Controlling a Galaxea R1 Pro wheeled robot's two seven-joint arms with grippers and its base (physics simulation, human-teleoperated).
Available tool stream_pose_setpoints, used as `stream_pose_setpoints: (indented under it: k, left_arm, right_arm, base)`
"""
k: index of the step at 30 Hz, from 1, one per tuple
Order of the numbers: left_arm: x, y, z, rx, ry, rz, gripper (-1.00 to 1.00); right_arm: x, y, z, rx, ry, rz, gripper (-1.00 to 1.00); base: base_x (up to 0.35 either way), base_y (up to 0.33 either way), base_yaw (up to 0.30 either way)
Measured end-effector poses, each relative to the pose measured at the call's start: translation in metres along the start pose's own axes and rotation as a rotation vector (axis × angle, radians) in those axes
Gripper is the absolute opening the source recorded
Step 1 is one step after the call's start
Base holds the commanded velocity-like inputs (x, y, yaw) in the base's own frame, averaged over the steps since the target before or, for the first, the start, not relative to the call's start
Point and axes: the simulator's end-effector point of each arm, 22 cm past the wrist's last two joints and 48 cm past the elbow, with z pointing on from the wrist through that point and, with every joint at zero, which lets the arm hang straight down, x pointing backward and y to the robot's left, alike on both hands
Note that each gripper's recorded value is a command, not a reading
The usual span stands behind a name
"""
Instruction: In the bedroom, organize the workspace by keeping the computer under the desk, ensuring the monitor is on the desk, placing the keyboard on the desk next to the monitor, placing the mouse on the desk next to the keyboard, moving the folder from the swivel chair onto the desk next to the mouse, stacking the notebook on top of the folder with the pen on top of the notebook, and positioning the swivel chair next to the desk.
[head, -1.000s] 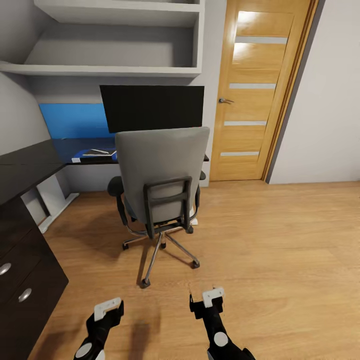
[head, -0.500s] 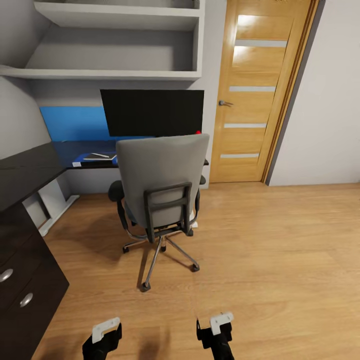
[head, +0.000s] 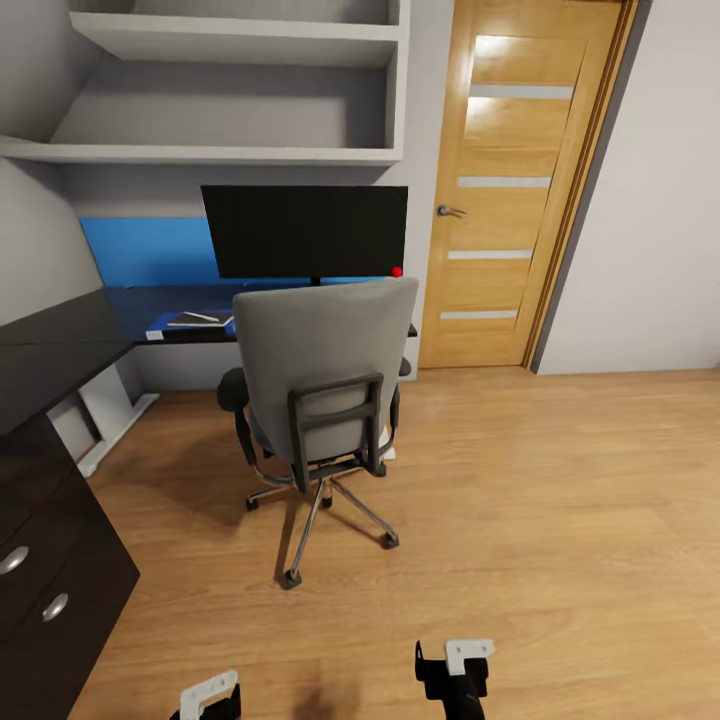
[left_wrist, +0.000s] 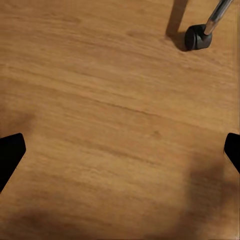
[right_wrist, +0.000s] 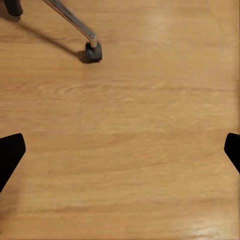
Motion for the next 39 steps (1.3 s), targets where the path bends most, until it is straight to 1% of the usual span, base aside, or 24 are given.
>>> stream_pose_setpoints:
  k: [5,9,13,17,35,39]
  left_arm:
    - [-0.012,-0.004,-0.007,0.0,-0.018,-0.008,1.0]
    - [-0.019,-0.006,-0.012,0.001,-0.02,-0.01,1.0]
    - [-0.025,-0.007,-0.018,0.001,-0.016,-0.009,1.0]
    - [-0.021,-0.012,-0.025,0.004,0.005,-0.005,1.0]
    - [-0.04,-0.028,-0.052,0.019,0.033,-0.007,1.0]
    - [-0.041,-0.027,-0.058,0.015,0.046,-0.004,1.0]
  right_arm:
    - [-0.006,-0.011,-0.007,0.035,-0.008,0.054,1.0]
    - [-0.013,-0.013,-0.011,0.042,-0.009,0.065,1.0]
    - [-0.021,-0.015,-0.015,0.045,-0.009,0.068,1.0]
    - [-0.029,-0.017,-0.018,0.047,-0.008,0.069,1.0]
    - [-0.057,-0.016,-0.037,0.041,0.009,0.063,1.0]
    - [-0.065,-0.018,-0.04,0.044,0.009,0.064,1.0]
  base:
    - [0.0,0.0,0.0]
    - [-0.015,0.0,0.0]
    - [-0.149,0.0,0.0]
    - [-0.264,0.0,0.0]
    - [-0.319,0.0,0.0]
    - [-0.333,0.0,0.0]
